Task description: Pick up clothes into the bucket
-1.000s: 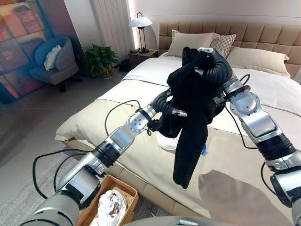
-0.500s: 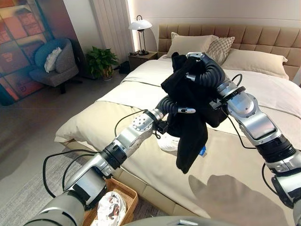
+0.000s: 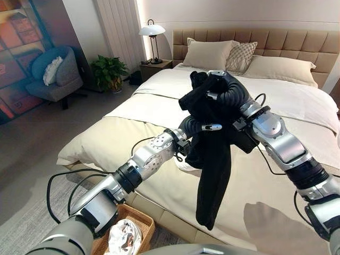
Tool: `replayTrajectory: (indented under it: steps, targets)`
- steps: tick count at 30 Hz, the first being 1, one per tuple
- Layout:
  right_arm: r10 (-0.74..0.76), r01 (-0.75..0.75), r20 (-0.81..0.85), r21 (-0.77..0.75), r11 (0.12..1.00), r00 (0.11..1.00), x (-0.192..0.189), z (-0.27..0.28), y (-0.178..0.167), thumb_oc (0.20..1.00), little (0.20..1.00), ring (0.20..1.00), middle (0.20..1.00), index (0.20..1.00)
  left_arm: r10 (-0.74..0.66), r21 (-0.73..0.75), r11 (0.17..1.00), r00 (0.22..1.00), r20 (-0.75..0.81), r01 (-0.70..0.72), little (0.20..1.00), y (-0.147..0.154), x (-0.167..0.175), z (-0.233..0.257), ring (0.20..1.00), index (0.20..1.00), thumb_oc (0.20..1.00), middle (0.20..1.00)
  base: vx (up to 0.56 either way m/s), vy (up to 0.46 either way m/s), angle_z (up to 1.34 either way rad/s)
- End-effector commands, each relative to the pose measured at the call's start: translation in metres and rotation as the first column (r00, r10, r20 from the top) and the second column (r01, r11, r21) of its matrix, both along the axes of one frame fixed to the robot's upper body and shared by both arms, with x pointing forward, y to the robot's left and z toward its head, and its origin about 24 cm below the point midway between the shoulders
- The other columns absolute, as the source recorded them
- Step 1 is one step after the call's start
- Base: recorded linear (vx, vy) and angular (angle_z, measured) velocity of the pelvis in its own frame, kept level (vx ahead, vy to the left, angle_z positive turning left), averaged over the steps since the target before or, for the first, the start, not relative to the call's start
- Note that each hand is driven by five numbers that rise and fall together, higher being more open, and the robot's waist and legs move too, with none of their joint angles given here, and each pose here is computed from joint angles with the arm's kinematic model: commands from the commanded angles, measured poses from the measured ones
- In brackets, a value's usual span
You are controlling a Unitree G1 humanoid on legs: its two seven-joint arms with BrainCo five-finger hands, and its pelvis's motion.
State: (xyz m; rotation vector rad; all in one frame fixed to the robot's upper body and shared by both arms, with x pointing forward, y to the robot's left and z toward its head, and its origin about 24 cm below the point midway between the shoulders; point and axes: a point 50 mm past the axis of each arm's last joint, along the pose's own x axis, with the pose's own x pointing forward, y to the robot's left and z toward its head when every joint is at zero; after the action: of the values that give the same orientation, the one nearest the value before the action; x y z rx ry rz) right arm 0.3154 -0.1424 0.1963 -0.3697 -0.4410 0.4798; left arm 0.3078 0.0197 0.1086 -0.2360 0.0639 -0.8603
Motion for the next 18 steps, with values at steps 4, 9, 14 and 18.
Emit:
replayTrajectory:
  steps: [4,9,14,18]
  targets:
    - [0.267,-0.286,0.106,0.271,0.919,0.958,-0.018,0.036,0.04,0.2,0.2,0.2,0.2,0.2,-0.109,-0.03,0.994,0.994,-0.01,0.109,0.2,-0.033,-0.01,0.003,0.2,0.2,0.2,0.2,0.0,0.0,0.0]
    - [0.289,-0.306,0.1,0.327,0.894,0.952,-0.022,0.037,0.037,0.774,0.774,0.774,0.774,0.774,-0.074,-0.013,0.997,0.997,-0.021,0.074,0.2,-0.025,-0.009,-0.004,0.2,0.2,0.2,0.2,0.0,0.0,0.0]
    - [0.266,-0.292,0.121,0.345,0.892,0.956,-0.025,0.041,0.03,1.0,1.0,1.0,1.0,1.0,-0.01,-0.01,1.0,1.0,-0.025,0.01,0.2,-0.013,-0.005,-0.008,0.2,0.2,0.2,0.2,0.0,0.0,0.0]
    - [0.208,-0.245,0.137,0.374,0.895,0.968,-0.026,0.044,0.017,1.0,1.0,1.0,1.0,1.0,0.068,-0.002,0.998,0.998,-0.008,-0.068,0.2,0.011,0.0,-0.01,0.2,0.2,0.2,0.2,0.0,0.0,0.0]
